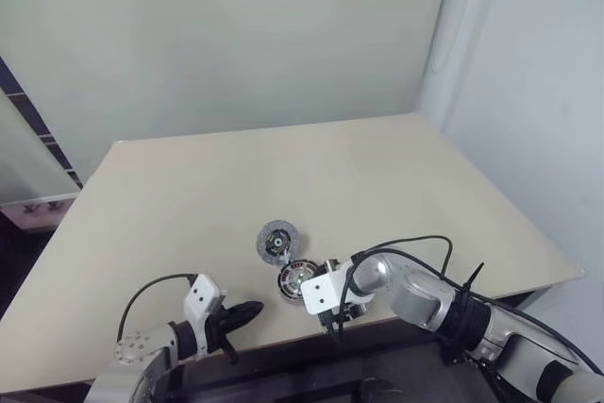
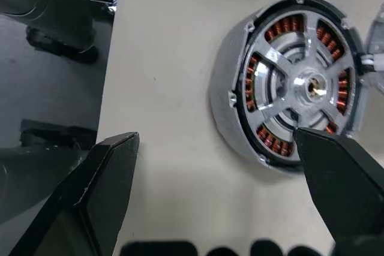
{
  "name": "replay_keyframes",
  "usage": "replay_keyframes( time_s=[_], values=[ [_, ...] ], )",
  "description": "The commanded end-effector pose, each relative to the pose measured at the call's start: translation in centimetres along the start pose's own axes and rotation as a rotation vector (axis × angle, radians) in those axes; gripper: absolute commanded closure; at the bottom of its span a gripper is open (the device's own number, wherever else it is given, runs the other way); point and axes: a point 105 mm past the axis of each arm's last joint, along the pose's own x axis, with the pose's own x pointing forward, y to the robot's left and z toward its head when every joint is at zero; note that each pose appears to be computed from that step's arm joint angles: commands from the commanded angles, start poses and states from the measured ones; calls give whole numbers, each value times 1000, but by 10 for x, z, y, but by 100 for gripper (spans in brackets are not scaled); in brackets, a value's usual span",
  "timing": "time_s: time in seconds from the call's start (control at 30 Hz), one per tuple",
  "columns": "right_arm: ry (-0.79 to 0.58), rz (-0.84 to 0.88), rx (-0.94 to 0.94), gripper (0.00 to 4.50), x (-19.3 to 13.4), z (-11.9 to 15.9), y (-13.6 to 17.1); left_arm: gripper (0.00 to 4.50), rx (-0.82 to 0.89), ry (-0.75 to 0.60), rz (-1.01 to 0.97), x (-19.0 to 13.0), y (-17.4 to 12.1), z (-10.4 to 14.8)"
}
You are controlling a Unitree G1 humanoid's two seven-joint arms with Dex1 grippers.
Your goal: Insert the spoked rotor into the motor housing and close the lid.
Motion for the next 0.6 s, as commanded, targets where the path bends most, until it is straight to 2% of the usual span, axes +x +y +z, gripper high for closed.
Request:
replay_keyframes(
  time_s=[0.03,0.13,0.23,0.53,0.6],
  values=[
    [20,-24,-23,0,-5,3,-11,445,31,-42,-1,0,-2,13],
    [31,-19,-12,0,-1,2,-11,445,32,-47,-1,1,-2,14],
    [44,-19,1,63,2,0,-11,450,33,-50,0,2,-2,14],
    [74,-50,50,381,10,-8,-16,450,35,-58,7,4,0,16],
    [69,-55,67,428,10,-8,-17,450,36,-61,9,4,0,16]
  ],
)
